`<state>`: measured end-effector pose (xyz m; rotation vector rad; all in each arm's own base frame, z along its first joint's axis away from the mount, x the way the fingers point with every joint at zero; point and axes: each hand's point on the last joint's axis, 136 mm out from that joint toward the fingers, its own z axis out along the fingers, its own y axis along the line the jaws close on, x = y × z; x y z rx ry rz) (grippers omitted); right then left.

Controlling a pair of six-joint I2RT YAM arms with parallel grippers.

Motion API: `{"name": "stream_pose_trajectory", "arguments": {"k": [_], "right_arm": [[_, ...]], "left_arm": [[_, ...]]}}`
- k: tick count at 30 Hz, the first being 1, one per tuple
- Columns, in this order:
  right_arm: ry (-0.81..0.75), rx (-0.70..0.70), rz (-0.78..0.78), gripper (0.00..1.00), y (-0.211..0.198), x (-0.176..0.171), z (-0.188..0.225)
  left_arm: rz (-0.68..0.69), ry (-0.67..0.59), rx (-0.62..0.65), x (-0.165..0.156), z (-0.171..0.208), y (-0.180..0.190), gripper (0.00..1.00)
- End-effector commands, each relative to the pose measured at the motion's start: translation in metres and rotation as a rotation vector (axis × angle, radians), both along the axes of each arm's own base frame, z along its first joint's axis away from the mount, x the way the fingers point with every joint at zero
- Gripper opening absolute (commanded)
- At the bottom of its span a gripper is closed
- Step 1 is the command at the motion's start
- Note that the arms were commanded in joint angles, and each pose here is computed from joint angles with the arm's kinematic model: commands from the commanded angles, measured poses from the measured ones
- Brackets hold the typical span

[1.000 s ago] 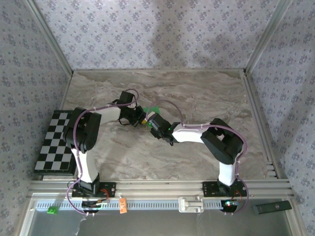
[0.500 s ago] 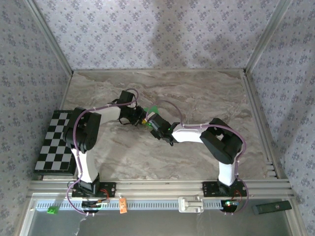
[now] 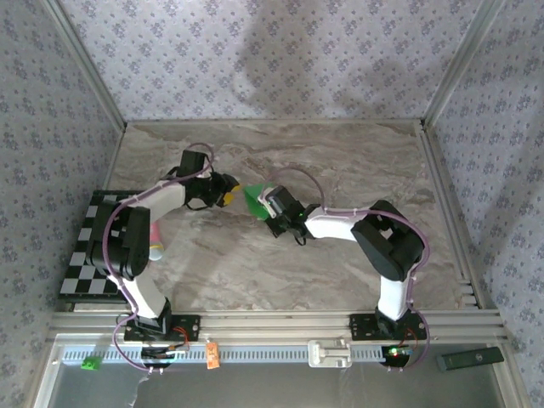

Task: Fold a paper plane with a square sheet of paper (pick it up from the middle)
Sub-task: Fourth fold the wing at the center of the table.

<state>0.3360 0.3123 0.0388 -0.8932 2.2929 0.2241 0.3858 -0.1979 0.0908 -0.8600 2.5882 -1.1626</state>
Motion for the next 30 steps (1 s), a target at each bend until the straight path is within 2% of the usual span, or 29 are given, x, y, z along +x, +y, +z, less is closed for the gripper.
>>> {"name": "stream_pose_trajectory", "arguments": {"k": [1, 8, 16, 25, 30], "right_arm": [[0.068, 0.126, 0.054, 0.02, 0.01, -0.009, 0.01], [0.096, 0.169, 0.036, 0.01, 0.006, -0.005, 0.01], [0.087, 0.166, 0.013, 0.01, 0.001, -0.001, 0.01], [0.078, 0.146, 0.007, 0.03, -0.001, 0.0, 0.007], [0.054, 0.106, -0.002, 0.1, -0.002, 0.002, 0.007]], "left_arm": [[-0.05, -0.009, -0.021, -0.01, -0.008, -0.017, 0.37], [-0.129, 0.007, -0.062, -0.016, -0.024, -0.054, 0.27], [-0.064, 0.039, -0.044, -0.02, -0.049, -0.051, 0.2], [-0.071, 0.056, -0.033, -0.02, -0.062, -0.054, 0.19], [-0.068, 0.083, -0.018, -0.023, -0.068, -0.051, 0.19]]}}
